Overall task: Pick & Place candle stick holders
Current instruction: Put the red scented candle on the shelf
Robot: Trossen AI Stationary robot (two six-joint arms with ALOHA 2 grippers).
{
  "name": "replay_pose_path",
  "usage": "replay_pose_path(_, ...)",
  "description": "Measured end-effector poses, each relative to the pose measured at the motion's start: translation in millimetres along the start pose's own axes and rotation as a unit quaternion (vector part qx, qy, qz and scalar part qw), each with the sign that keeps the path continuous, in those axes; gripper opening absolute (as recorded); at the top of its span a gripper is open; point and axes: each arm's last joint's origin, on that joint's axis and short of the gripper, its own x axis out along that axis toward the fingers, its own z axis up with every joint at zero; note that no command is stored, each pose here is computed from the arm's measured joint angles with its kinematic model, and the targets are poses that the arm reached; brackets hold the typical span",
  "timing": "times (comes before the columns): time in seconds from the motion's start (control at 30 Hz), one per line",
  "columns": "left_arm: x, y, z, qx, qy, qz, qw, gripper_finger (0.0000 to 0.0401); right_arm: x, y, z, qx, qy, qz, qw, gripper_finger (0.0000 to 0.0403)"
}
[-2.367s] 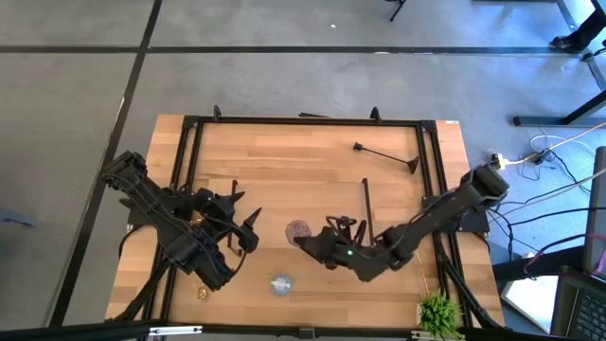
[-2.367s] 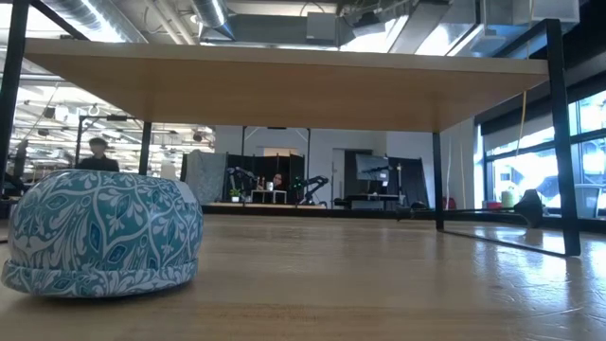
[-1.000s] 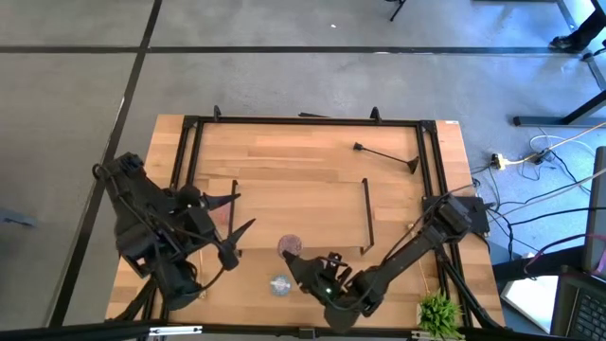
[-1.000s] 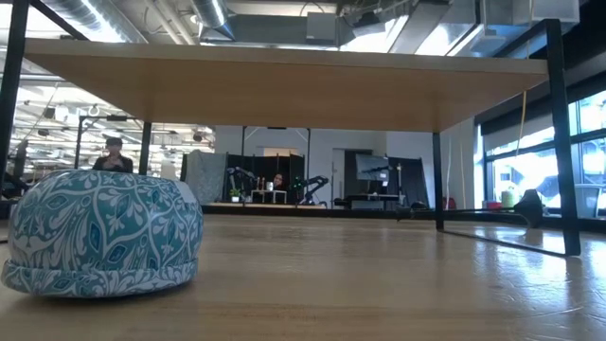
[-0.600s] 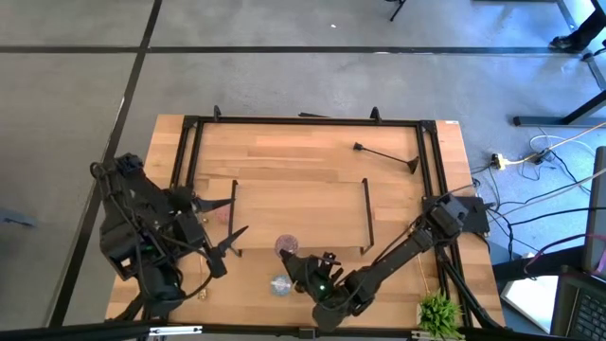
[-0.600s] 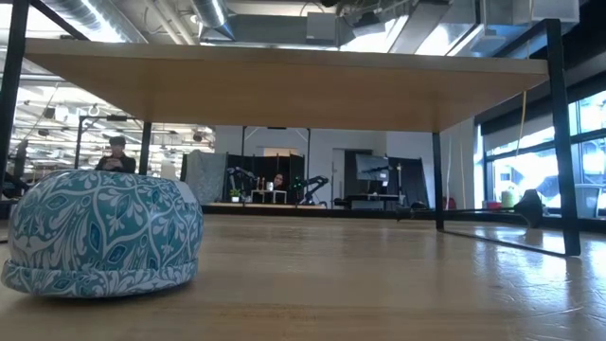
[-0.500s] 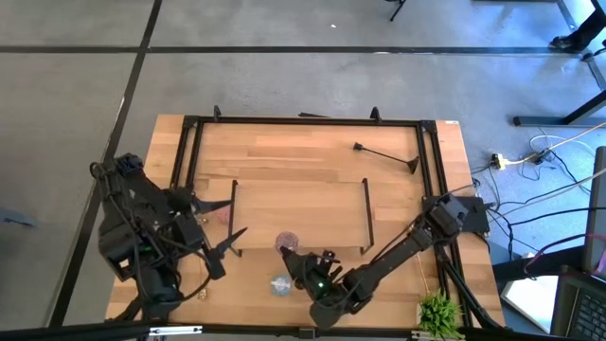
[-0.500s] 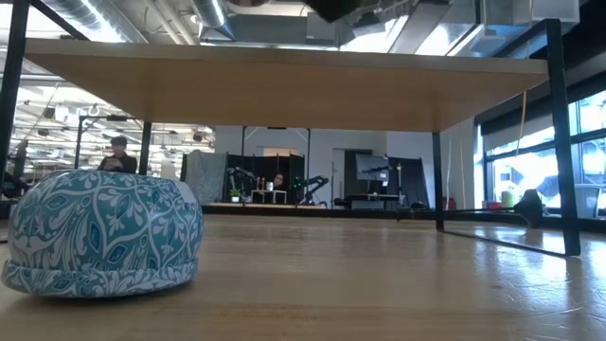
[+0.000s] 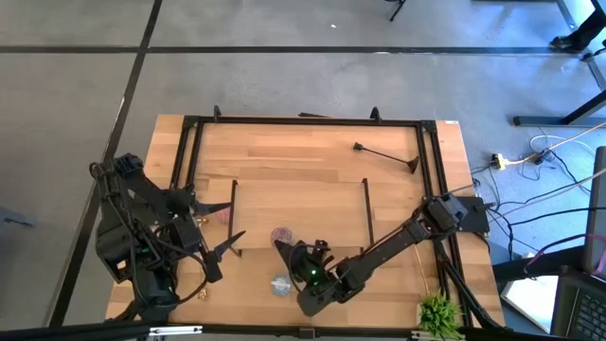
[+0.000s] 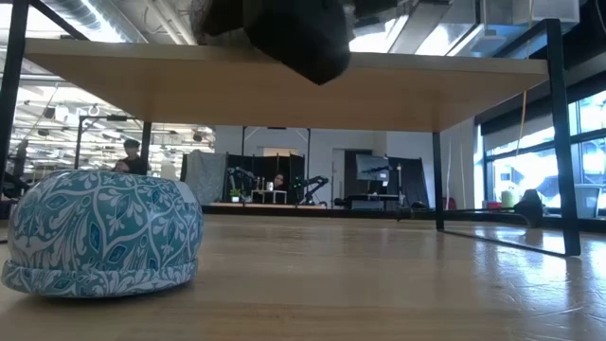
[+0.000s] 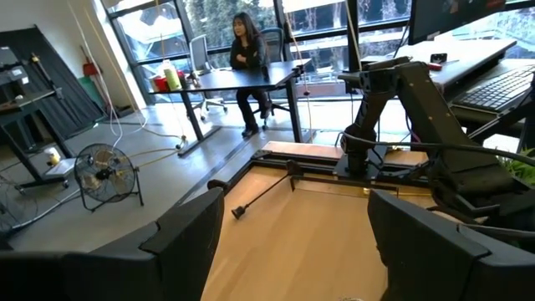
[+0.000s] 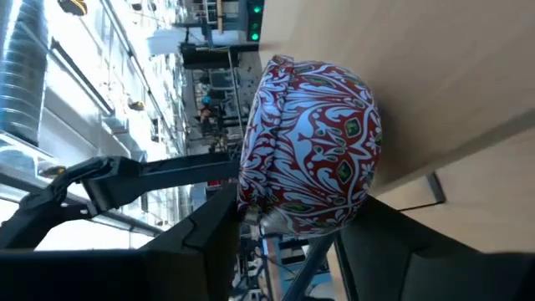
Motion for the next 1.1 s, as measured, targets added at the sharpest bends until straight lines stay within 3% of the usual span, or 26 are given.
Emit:
replay_pose_path(0.47, 0.1, 0.7, -0.2, 0.013, -0.002, 0.002, 1.000, 0.0294, 4.9, -2.6, -0.4, 0.011, 0.051, -0.050, 0.997, 0.0216)
replay_pose_path(0.87, 0.1, 1.5, -0.7, 0.020, 0.000, 0.002, 1.000, 0.0294, 5.5, -2.7, 0.9, 0.007, 0.039, -0.044, 0.998, 0.0220)
replay_pose_path(1.1, 0.0, 1.4, -0.8, 0.019, 0.001, 0.001, 1.000, 0.0294, 5.9, -1.2, 1.7, 0.051, 0.021, -0.029, 0.998, 0.0220)
